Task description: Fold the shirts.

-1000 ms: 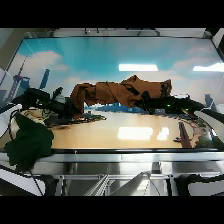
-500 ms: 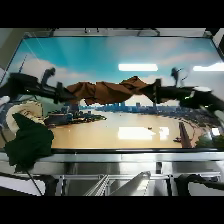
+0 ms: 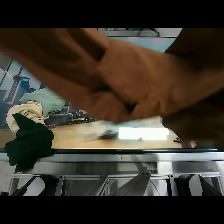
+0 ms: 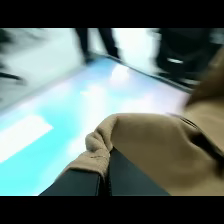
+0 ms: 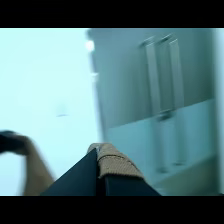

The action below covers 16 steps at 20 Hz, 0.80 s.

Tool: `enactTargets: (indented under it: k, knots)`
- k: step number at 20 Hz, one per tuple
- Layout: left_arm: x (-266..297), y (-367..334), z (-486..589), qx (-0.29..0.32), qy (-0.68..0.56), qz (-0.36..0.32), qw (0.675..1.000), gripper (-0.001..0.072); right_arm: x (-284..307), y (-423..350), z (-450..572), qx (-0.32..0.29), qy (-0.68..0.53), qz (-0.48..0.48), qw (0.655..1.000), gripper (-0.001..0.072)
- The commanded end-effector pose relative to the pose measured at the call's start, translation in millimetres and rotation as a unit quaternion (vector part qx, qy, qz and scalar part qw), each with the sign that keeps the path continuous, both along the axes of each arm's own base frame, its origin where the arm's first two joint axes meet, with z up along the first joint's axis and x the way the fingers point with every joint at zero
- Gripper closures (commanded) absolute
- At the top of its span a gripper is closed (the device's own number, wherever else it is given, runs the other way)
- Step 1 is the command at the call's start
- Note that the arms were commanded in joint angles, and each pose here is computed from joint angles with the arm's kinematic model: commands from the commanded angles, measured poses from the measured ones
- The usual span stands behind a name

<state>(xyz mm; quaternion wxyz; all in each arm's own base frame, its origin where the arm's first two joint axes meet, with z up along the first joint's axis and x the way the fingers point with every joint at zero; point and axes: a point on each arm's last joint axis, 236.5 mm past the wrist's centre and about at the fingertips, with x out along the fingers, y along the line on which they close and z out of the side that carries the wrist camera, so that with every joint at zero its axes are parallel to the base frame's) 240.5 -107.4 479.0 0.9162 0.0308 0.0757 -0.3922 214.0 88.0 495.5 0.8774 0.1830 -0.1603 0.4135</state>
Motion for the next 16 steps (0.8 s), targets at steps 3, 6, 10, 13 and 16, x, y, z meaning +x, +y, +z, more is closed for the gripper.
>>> enactTargets:
  k: [3, 6, 10, 13, 16]
  knots:
    - [28, 62, -26, -0.060, 0.027, 0.115, 0.991, 0.0690, 57, -54, -63, -0.010, 0.161, -0.181, 0.970, 0.0695]
    - [90, 59, -123, -0.136, 0.173, 0.008, 0.976, 0.0691, 126, -62, -150, 0.033, 0.276, -0.088, 0.957, 0.0695]
    - [194, 8, -313, -0.094, 0.348, -0.025, 0.932, 0.0687, 232, -50, -310, 0.051, 0.420, -0.055, 0.904, 0.0694]
    - [253, -28, -423, -0.089, 0.427, -0.038, 0.899, 0.0688, 287, -62, -426, 0.066, 0.492, -0.085, 0.864, 0.0694]
    - [285, -43, -467, -0.125, 0.496, -0.065, 0.857, 0.0513, 314, -89, -482, 0.104, 0.499, -0.109, 0.853, 0.0636]
